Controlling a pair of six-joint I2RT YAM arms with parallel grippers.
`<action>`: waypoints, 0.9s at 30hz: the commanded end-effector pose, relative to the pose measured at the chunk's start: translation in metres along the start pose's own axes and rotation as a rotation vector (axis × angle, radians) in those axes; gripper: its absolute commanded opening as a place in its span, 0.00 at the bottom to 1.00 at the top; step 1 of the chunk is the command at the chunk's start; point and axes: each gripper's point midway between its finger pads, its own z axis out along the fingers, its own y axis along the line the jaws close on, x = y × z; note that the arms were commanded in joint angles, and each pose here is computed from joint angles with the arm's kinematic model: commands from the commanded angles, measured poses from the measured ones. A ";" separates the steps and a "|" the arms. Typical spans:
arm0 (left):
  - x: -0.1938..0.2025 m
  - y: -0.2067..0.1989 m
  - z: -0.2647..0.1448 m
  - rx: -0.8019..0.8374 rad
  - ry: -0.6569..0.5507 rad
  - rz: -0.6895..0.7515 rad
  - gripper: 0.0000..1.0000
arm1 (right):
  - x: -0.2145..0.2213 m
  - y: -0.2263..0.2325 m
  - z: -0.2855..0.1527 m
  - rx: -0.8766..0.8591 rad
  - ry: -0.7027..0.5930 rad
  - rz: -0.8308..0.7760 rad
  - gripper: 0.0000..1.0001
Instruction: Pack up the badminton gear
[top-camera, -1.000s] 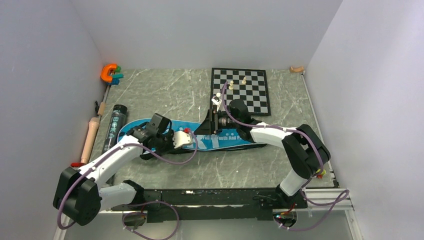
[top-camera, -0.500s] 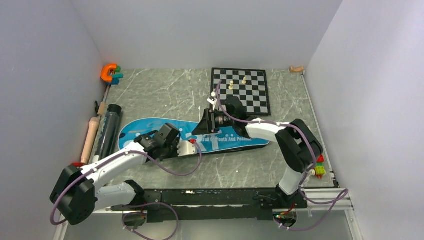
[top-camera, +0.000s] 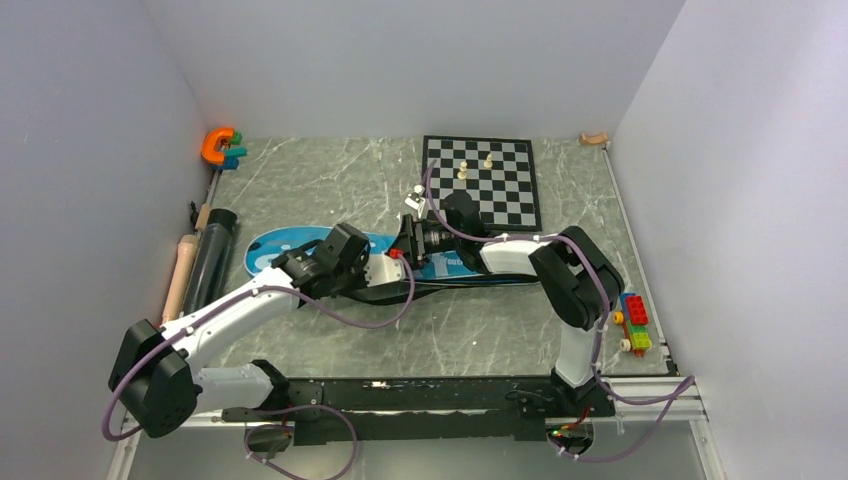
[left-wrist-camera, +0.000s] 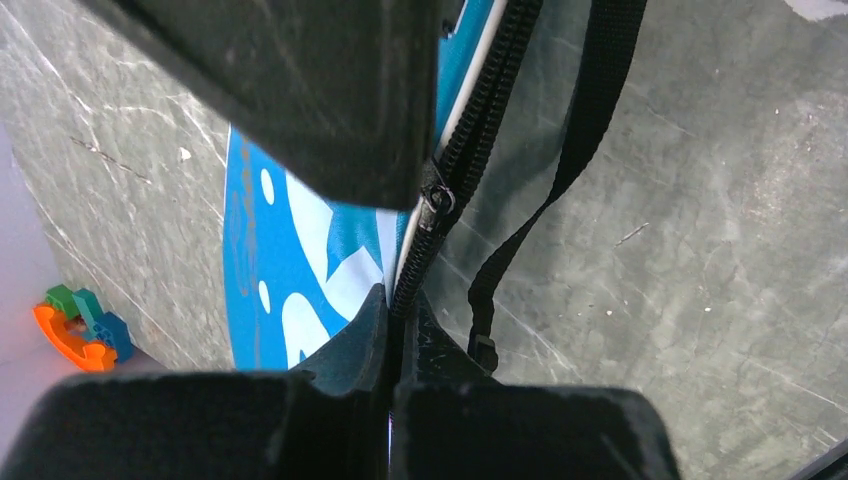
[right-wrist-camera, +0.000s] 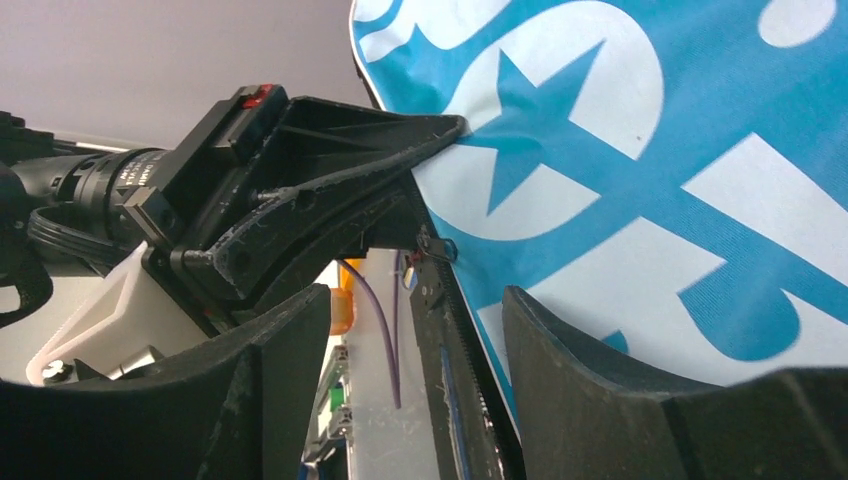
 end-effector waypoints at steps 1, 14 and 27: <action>-0.028 0.027 -0.011 -0.071 -0.067 -0.047 0.00 | -0.011 0.030 0.003 -0.103 -0.006 -0.075 0.66; -0.041 0.038 -0.018 -0.078 -0.079 -0.084 0.00 | -0.013 0.029 0.006 -0.121 -0.011 -0.054 0.50; -0.047 0.041 -0.023 -0.075 -0.095 -0.095 0.00 | -0.018 0.025 0.011 -0.119 -0.022 -0.046 0.38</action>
